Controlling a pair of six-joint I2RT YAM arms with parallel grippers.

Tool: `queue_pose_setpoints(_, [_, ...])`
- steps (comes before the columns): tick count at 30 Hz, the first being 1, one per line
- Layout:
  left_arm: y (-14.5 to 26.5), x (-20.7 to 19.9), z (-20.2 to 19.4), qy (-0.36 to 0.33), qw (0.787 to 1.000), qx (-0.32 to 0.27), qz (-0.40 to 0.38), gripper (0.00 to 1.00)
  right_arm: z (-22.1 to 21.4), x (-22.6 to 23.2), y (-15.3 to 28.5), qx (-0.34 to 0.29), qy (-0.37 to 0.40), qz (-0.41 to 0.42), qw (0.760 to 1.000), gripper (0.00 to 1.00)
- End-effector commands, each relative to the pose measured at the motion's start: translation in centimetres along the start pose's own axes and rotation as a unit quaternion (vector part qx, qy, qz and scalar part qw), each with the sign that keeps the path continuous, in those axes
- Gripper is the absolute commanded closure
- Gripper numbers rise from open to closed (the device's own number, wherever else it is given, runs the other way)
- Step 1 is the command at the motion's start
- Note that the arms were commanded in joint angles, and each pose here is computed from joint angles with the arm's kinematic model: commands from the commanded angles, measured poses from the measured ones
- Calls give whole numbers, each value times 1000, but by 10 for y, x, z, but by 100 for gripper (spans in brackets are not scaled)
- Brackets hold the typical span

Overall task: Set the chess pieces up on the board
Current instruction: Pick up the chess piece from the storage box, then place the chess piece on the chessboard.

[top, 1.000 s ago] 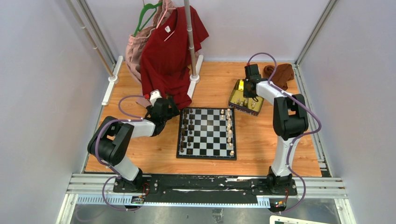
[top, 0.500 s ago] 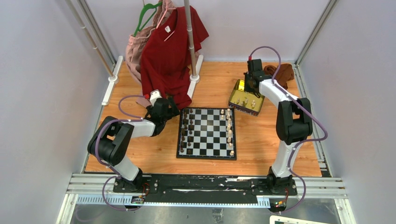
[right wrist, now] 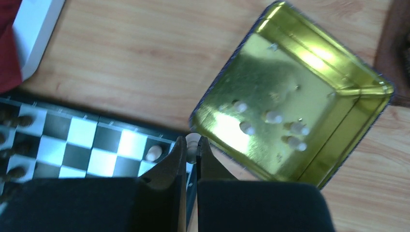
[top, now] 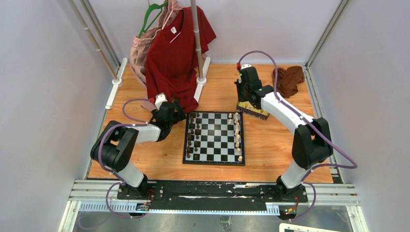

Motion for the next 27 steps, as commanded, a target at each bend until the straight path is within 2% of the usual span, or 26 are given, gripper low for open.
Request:
queue_pose_setpoints(1, [4, 14, -6, -2, 1000, 10, 21, 0, -17, 30, 25, 11, 45, 20, 999, 100])
queue_pose_setpoints(11, [4, 16, -7, -3, 1000, 12, 23, 0, -46, 81, 54, 17, 85, 65, 994, 100])
queue_pose_setpoints(21, [3, 17, -7, -8, 1000, 9, 27, 0, -85, 111, 49, 42, 97, 87, 991, 100])
queue_pose_setpoints(27, [3, 19, -7, -11, 999, 8, 30, 0, -93, 114, 42, 46, 95, 81, 991, 100])
Point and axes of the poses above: each gripper's point midway between its finger pads, its own y axis back along the fingers, its own x axis along the line the jaws close on, z = x × y, the point moved 5 cm from there along y, back along the fingers, and after that the axes turned 11 degrees about y, right-handed, at the moved point
